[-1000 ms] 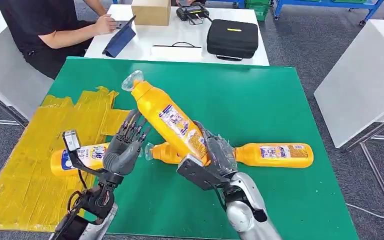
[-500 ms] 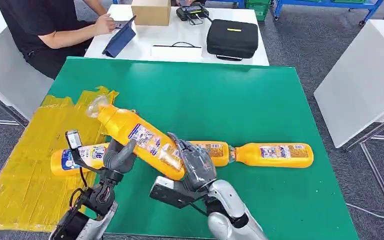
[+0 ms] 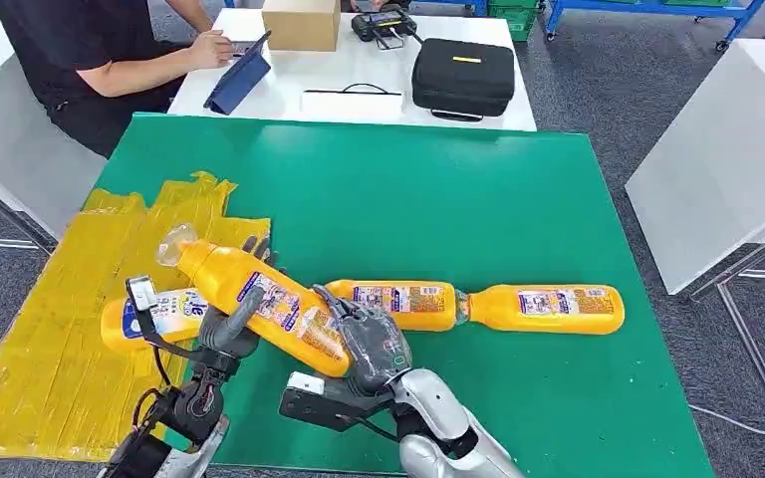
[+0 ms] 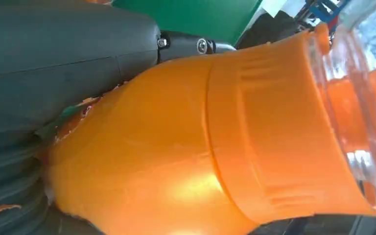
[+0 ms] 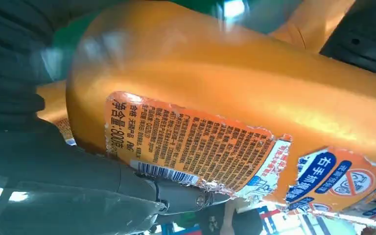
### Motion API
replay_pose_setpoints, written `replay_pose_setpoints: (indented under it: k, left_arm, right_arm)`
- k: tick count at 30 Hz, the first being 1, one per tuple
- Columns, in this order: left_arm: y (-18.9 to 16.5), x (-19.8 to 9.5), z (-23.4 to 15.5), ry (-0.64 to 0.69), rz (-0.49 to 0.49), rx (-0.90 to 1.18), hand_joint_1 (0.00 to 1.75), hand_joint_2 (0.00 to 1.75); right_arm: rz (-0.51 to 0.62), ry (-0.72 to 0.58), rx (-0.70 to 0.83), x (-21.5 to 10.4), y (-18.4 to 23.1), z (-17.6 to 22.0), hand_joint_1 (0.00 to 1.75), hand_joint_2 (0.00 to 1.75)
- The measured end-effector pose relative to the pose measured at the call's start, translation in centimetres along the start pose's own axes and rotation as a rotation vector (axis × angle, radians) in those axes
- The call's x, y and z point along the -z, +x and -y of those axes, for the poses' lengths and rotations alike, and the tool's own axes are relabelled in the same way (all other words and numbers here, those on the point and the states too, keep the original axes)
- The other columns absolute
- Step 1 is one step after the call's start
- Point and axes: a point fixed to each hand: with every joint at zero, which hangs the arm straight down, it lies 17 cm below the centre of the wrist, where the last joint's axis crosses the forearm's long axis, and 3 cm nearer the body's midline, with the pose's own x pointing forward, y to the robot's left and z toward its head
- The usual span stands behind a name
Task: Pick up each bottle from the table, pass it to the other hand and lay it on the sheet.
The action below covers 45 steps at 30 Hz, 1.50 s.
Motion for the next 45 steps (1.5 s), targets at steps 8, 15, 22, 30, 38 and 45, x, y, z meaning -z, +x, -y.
replay_pose_setpoints:
  k: [8, 15, 22, 30, 38, 45]
  left_arm:
    - [-0.1, 0.0, -0.1, 0.004, -0.002, 0.0, 1.75, 1.75]
    - [0.0, 0.0, -0.1, 0.006, 0.0, -0.005, 1.75, 1.75]
    - [0.3, 0.4, -0.8, 0.05, 0.019, 0.119, 1.75, 1.75]
    - [13.4, 2.3, -2.0, 0.302, 0.432, 1.113, 1.75, 1.75]
    - [22.8, 2.1, -1.1, 0.469, 0.664, 1.691, 1.75, 1.75]
    - [24.1, 2.1, -1.0, 0.508, 0.694, 1.982, 1.75, 1.75]
  right_arm:
    - [-0.013, 0.013, 0.002, -0.1, -0.5, -0.3, 1.75, 1.75]
    - [-0.021, 0.014, 0.007, -0.1, -0.6, -0.3, 1.75, 1.75]
    - [-0.068, -0.006, -0.002, -0.4, -1.7, 0.1, 0.0, 0.0]
    - [-0.196, -0.193, 0.053, -1.4, -6.8, 8.0, 0.0, 0.0]
    - [-0.235, -0.328, 0.087, -3.2, -8.7, 14.1, 0.0, 0.0]
    - [-0.236, -0.337, 0.095, -3.5, -8.6, 14.6, 0.0, 0.0]
